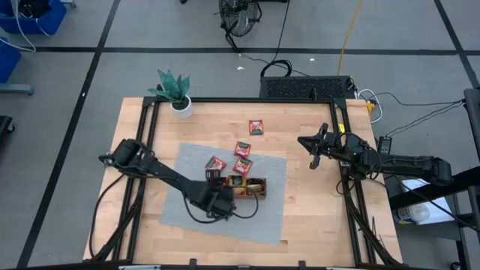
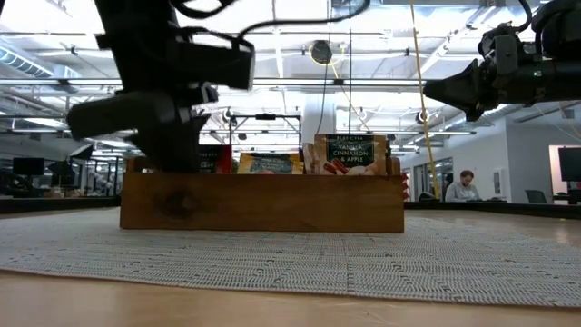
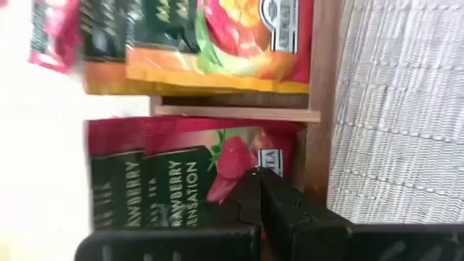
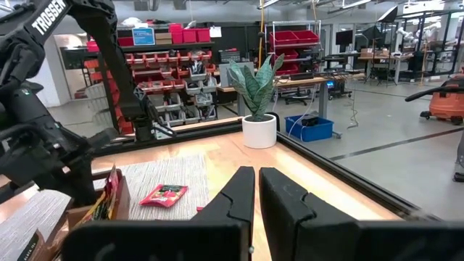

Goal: Pick & Place Tea
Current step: Put the red tea bag into the left compartment of the wood organizer

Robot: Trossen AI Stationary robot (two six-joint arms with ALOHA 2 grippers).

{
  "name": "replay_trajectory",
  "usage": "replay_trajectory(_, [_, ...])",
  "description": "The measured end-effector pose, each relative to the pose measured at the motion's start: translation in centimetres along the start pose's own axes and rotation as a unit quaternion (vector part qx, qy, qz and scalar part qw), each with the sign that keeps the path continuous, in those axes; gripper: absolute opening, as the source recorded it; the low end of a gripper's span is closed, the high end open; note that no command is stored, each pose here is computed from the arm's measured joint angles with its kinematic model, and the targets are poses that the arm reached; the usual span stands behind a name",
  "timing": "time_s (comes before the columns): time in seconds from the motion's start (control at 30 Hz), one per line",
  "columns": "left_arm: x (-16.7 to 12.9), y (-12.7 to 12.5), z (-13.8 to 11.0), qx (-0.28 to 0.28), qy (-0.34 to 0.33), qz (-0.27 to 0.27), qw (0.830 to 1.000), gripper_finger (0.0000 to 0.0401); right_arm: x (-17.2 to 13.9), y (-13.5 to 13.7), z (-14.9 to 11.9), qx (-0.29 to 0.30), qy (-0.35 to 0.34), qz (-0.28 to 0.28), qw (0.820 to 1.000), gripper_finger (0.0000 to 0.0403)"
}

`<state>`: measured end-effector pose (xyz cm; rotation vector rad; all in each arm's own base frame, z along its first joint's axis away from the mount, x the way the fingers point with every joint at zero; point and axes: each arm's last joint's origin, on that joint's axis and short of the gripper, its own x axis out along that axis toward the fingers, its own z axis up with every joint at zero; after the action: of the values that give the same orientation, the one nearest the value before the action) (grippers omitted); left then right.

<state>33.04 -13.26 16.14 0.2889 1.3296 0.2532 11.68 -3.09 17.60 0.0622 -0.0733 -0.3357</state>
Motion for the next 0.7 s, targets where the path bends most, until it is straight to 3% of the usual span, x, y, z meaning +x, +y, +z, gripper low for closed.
replay_trajectory(0.13, [-1.7,0.5,0.1,-0.014,-0.035,0.009,0.999,0.0002,0.0,0.0,0.0,0.0,0.0,0.0,1.0,0.0013])
replay_trajectory(0.33, [-6.7,2.5,-0.1,-0.073,-0.137,0.024,0.988,0.0002,0.0,0.0,0.0,0.0,0.0,0.0,1.0,0.0013])
replay_trajectory(0.47, [-9.4,3.6,-0.5,-0.049,-0.225,0.02,0.973,0.0003,0.0,0.0,0.0,0.0,0.0,0.0,1.0,0.0014])
replay_trajectory(0.6, [-8.8,5.2,-1.7,-0.031,-0.318,-0.023,0.947,0.0003,0.0,0.0,0.0,0.0,0.0,0.0,1.0,0.0013])
replay_trajectory(0.7, [-6.6,6.7,-3.2,-0.034,-0.379,-0.071,0.922,0.0002,0.0,0.0,0.0,0.0,0.0,0.0,1.0,0.0014])
